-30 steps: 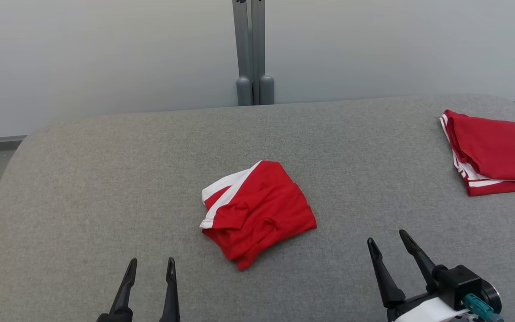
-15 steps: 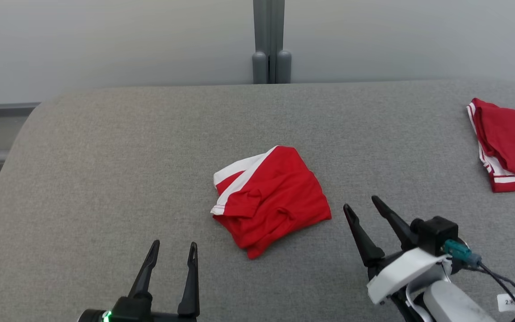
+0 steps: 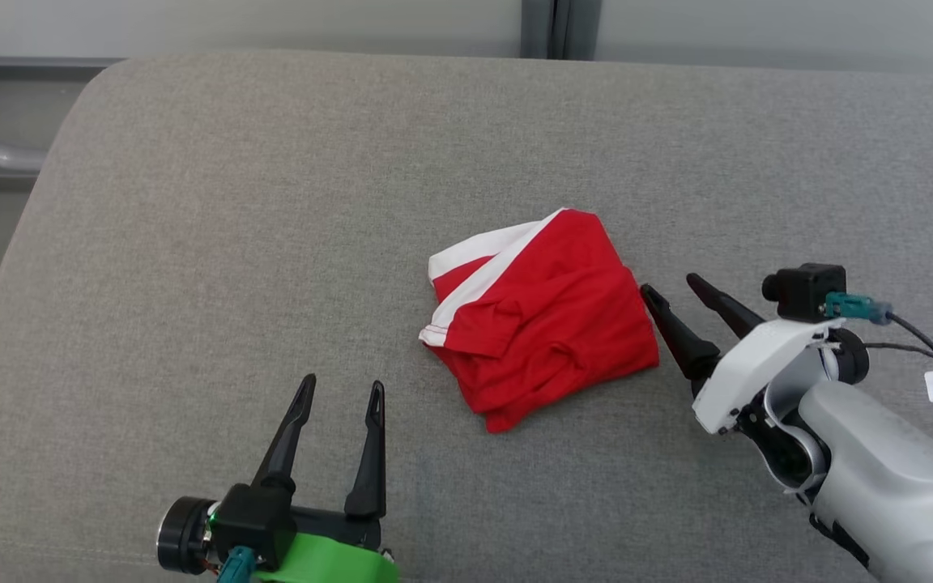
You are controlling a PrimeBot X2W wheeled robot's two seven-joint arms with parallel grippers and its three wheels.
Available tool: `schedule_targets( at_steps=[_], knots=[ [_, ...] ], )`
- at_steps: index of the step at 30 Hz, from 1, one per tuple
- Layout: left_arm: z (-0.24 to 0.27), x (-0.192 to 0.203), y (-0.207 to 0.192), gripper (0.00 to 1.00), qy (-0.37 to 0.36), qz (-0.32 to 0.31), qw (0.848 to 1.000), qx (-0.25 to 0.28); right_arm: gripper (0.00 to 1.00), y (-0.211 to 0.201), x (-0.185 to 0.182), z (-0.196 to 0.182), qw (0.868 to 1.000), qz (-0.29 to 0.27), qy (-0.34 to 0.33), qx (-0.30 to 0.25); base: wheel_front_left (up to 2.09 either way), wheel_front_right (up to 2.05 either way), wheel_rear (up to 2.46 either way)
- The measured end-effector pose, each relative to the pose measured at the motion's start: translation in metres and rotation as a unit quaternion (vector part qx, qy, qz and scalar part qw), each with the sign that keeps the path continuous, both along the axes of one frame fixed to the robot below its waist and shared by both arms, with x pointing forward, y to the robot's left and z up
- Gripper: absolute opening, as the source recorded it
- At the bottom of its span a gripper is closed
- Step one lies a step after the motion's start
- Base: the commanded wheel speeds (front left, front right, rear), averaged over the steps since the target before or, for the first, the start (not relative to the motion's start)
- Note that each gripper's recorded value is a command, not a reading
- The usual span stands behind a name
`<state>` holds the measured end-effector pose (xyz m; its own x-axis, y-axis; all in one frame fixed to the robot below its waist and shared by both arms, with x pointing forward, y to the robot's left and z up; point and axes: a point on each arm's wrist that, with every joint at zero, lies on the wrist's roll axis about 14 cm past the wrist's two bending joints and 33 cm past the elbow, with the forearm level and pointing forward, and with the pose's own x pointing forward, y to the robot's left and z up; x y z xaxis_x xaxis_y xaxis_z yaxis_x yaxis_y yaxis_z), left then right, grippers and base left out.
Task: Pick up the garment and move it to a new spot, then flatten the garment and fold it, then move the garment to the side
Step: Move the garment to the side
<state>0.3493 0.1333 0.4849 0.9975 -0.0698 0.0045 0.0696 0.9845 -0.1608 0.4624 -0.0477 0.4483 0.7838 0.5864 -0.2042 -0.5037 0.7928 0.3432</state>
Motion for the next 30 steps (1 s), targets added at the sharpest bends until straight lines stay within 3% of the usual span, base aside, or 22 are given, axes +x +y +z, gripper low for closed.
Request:
schedule_targets(
  at_steps=[5,9,10,11,12,14,21,30],
  knots=[
    [-0.008,0.006,0.001,1.00,0.012,0.003,1.000,-0.002,1.00,0.014,0.014,-0.014,0.998,0.010,0.062,0.030,0.00,0.00,0.00],
    [-0.012,0.011,0.002,1.00,0.019,0.004,1.000,-0.002,1.00,0.022,0.021,-0.027,0.995,0.029,0.089,0.023,0.00,0.00,0.00],
    [-0.013,0.011,0.003,1.00,0.022,0.006,1.000,-0.002,0.94,0.024,0.021,-0.032,0.994,0.034,0.098,0.022,0.00,0.00,0.00],
    [-0.015,0.012,0.004,1.00,0.024,0.008,1.000,-0.001,0.80,0.027,0.020,-0.035,0.994,0.038,0.104,0.023,0.00,0.00,0.00],
    [-0.016,0.012,0.006,1.00,0.026,0.010,1.000,0.000,0.46,0.031,0.018,-0.039,0.992,0.045,0.113,0.023,0.00,0.00,0.00],
    [-0.019,0.013,0.007,1.00,0.031,0.012,0.999,0.001,0.00,0.036,0.014,-0.046,0.990,0.055,0.128,0.024,0.00,0.00,0.00],
    [-0.020,0.018,0.001,1.00,0.029,0.001,1.000,0.000,0.00,0.023,0.019,-0.040,0.995,0.042,0.092,0.026,0.00,0.00,0.00],
    [-0.009,0.038,-0.024,1.00,0.002,-0.045,0.999,0.000,0.00,-0.056,0.034,-0.028,0.998,-0.018,0.037,-0.041,0.00,0.00,0.00]
  ],
)
